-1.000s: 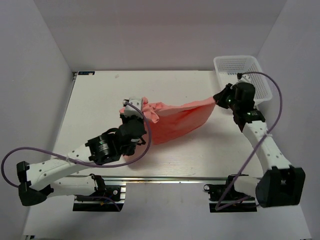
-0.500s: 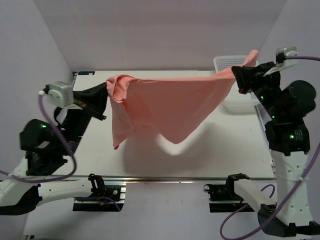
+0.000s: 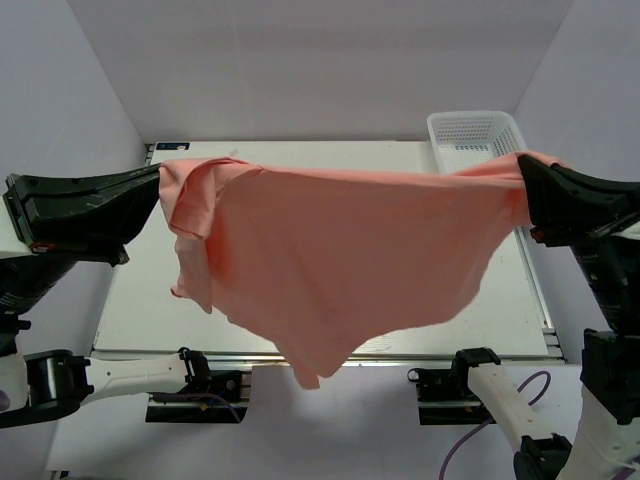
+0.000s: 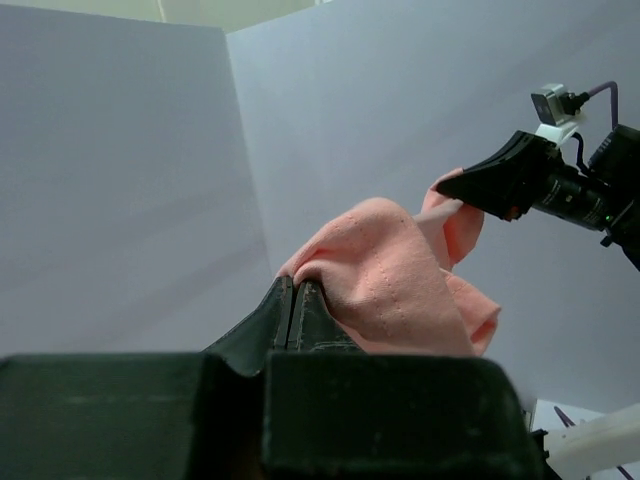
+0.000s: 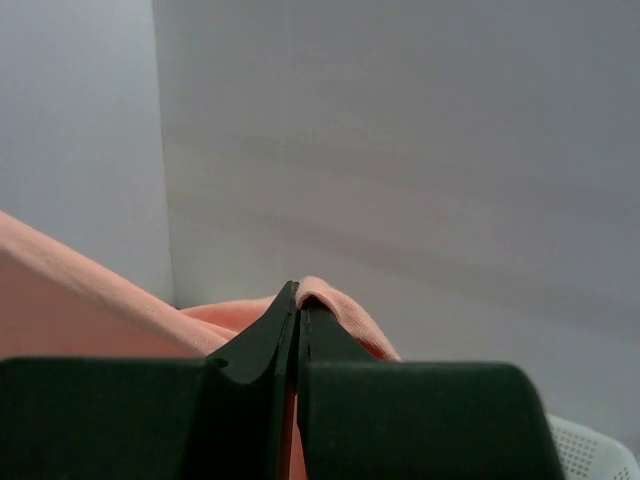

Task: Fold and stack the t-shirts
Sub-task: Flatten out the tshirt

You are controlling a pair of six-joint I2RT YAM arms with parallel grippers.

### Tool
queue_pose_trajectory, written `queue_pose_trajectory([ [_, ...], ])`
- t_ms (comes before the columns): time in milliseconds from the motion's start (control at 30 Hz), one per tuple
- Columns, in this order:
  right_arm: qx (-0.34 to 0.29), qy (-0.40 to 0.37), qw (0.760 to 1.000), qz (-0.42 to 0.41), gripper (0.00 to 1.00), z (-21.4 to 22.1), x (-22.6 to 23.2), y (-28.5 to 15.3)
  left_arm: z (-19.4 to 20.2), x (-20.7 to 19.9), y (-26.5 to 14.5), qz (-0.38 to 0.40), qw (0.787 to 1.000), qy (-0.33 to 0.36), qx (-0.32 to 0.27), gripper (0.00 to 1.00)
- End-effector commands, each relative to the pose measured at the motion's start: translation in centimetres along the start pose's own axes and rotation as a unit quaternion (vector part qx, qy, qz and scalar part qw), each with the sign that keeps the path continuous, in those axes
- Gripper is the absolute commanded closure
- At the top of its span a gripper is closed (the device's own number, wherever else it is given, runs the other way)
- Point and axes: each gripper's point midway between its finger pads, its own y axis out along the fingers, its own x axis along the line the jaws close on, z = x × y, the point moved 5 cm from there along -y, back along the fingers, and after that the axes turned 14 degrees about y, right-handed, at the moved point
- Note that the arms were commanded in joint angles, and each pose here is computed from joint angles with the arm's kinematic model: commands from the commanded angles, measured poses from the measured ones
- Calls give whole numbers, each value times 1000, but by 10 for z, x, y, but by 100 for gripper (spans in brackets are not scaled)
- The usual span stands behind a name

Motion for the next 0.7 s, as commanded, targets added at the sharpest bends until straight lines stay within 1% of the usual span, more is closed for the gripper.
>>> queue_pose_trajectory([
  [0,-20,-21,999,27,100,-11,-3,-5,-15,5,-7,8,1000,16,-18,100],
  [100,-15,-15,999,35,100,-6,-7,-5,0,14,0,-40,999,24,15,100],
  [133,-4,-6,999,52,100,7,-17,-1,14,15,4,-60,997,31,41,100],
  [167,-5,0,998,56,100,11,-21,3,19,18,7,-78,995,38,45,100],
  [200,0,5,998,63,100,17,-26,7,39,14,14,-89,992,56,74,100],
  [233,24,22,996,82,100,41,-42,15,51,21,15,-126,985,67,99,100],
  [267,30,30,995,89,100,50,-49,22,55,26,19,-155,980,75,98,100],
  [300,45,39,994,96,100,68,-59,28,83,30,17,-202,961,111,152,100],
  [333,54,48,992,101,100,79,-68,36,96,32,17,-229,950,126,171,100],
  [367,76,60,989,110,100,99,-77,40,115,28,20,-263,938,138,176,100],
  [400,86,73,988,109,100,116,-83,43,131,31,14,-305,918,155,202,100],
  [433,92,80,986,110,100,127,-88,45,141,33,9,-312,904,198,216,100],
  [467,131,102,978,128,100,168,-104,45,151,30,7,-314,900,206,219,100],
  [500,116,105,980,122,100,171,-106,49,175,18,8,-306,899,213,229,100],
  [533,123,112,978,127,100,183,-112,50,183,16,4,-309,893,226,236,100],
  [567,157,127,969,143,100,218,-123,45,211,6,-3,-301,882,251,263,100],
  [600,151,128,971,133,100,225,-126,50,213,8,-6,-325,877,250,249,100],
  [633,158,132,969,135,100,234,-129,50,222,5,-8,-322,873,263,254,100],
  [667,175,136,965,141,100,255,-138,49,243,-1,-15,-314,866,280,271,100],
])
